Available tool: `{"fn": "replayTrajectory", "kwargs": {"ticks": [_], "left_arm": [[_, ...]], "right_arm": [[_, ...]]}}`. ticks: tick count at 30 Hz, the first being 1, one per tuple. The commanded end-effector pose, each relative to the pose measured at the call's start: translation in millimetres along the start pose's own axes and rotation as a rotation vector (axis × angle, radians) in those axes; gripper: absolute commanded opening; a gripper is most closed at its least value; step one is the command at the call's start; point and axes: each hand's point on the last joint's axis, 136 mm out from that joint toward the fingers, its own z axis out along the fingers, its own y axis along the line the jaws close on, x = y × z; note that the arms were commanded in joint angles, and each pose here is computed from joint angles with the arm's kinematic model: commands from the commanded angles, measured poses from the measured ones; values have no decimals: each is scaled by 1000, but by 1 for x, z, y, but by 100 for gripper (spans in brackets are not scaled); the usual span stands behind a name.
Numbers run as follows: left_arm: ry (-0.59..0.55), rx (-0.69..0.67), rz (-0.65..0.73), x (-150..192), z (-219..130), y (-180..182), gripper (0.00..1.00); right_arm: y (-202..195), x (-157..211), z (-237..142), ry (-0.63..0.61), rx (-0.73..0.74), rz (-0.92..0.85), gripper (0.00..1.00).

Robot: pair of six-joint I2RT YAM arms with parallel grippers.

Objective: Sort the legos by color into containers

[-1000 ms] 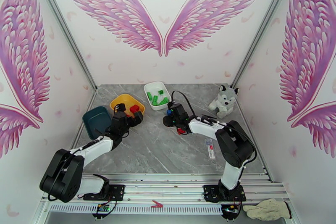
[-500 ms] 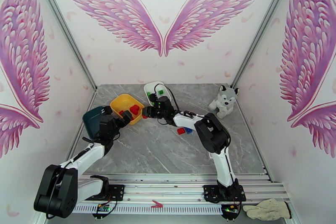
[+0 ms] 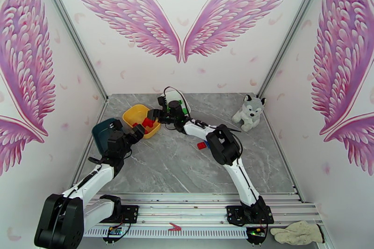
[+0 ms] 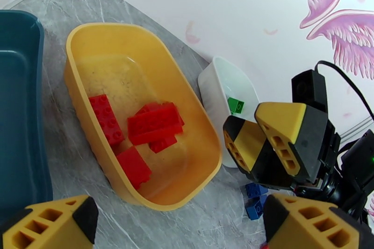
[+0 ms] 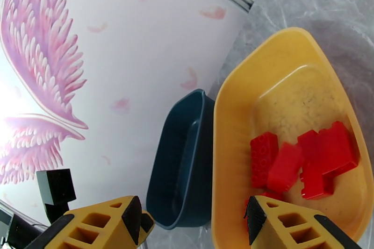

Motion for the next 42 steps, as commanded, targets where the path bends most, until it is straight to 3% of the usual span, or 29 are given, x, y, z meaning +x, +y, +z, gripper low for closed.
{"fn": "replayTrajectory", "kwargs": {"ticks": [1, 8, 13, 19, 24, 33, 42], "left_arm": [[32, 10, 36, 7, -1, -5, 99], [134, 45, 174, 41, 18, -34, 97], [248, 123, 296, 85, 38, -63, 91], [378, 280, 464, 143, 52, -107, 82], [471, 416, 661, 199, 54, -143, 76], [590, 542, 847, 281, 64, -164, 74], [617, 549, 996, 318, 74, -173, 72]], "right_arm": [[20, -7, -21, -14, 58, -67, 65], [-15, 11, -98, -48, 382, -139, 70], [-64, 32, -183, -71, 658, -119, 73], [-92, 61, -278, -107, 882, -77, 73], [-90, 81, -329, -158, 893, -6, 73], [-45, 96, -386, -271, 894, -23, 81], [-25, 104, -409, -325, 881, -40, 85]]}}
